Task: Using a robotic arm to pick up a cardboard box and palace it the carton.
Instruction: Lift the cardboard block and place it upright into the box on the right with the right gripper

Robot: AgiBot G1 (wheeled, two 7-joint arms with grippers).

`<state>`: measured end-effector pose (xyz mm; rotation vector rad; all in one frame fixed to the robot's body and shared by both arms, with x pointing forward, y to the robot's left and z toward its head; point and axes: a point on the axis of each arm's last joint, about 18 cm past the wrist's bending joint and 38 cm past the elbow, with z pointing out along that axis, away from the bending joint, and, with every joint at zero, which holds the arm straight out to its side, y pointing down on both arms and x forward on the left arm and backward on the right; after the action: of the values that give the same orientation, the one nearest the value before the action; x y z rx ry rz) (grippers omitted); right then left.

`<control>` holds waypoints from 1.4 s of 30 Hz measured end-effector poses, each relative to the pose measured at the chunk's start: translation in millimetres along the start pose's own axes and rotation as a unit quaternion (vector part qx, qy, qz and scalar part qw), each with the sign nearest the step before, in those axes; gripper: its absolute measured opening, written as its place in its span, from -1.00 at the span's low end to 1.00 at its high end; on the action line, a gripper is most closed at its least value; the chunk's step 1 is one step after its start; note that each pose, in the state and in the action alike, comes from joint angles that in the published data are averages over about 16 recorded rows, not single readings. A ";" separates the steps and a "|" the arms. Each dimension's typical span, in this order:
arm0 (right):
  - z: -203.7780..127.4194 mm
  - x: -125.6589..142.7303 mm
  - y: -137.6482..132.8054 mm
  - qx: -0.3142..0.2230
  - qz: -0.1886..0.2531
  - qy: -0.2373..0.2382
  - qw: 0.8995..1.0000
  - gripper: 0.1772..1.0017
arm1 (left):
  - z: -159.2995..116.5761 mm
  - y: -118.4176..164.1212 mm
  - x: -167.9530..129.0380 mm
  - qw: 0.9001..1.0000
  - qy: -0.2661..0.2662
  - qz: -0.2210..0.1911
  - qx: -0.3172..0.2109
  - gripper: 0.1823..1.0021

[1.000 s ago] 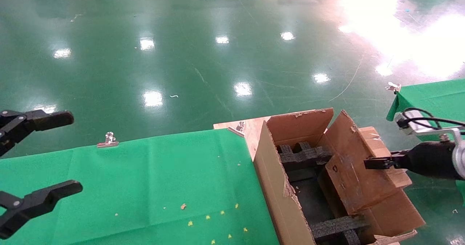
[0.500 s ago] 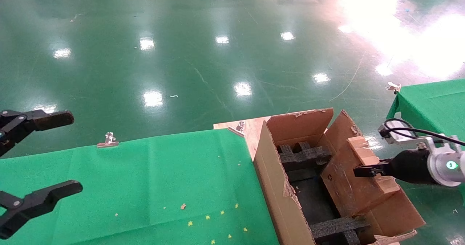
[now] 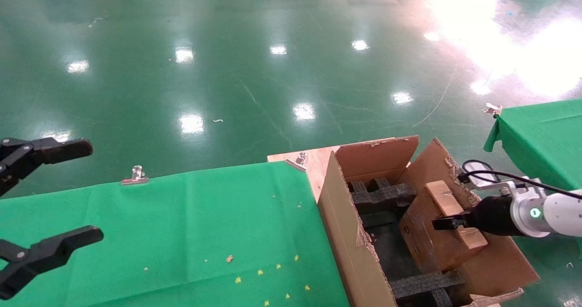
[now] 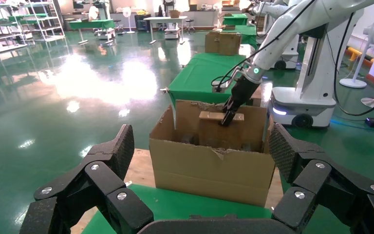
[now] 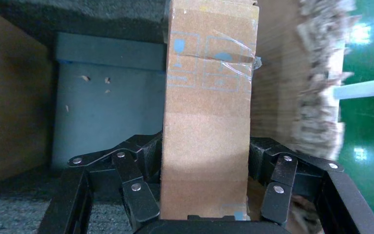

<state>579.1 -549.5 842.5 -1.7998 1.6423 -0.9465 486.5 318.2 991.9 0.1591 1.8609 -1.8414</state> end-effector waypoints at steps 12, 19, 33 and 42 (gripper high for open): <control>28.6 -9.6 8.6 -0.024 -0.017 -0.007 1.000 -0.71 | 0.0 0.0 0.0 1.000 0.000 0.000 0.000 1.00; 36.6 -13.9 11.8 -0.035 -0.028 -0.012 0.999 -0.70 | -0.1 0.0 -0.1 1.000 0.000 0.000 0.000 1.00; 36.3 -15.0 12.2 -0.038 -0.031 -0.014 0.999 -0.54 | -0.1 0.1 -0.1 1.000 0.000 0.000 0.000 1.00; 30.6 -14.6 6.9 -0.031 -0.039 -0.016 0.999 -0.17 | -0.1 0.1 -0.1 1.000 0.000 0.000 0.000 1.00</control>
<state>598.4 -538.3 816.1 -1.9216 1.6087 -0.9046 486.6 318.4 991.8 0.1582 1.8605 -1.8415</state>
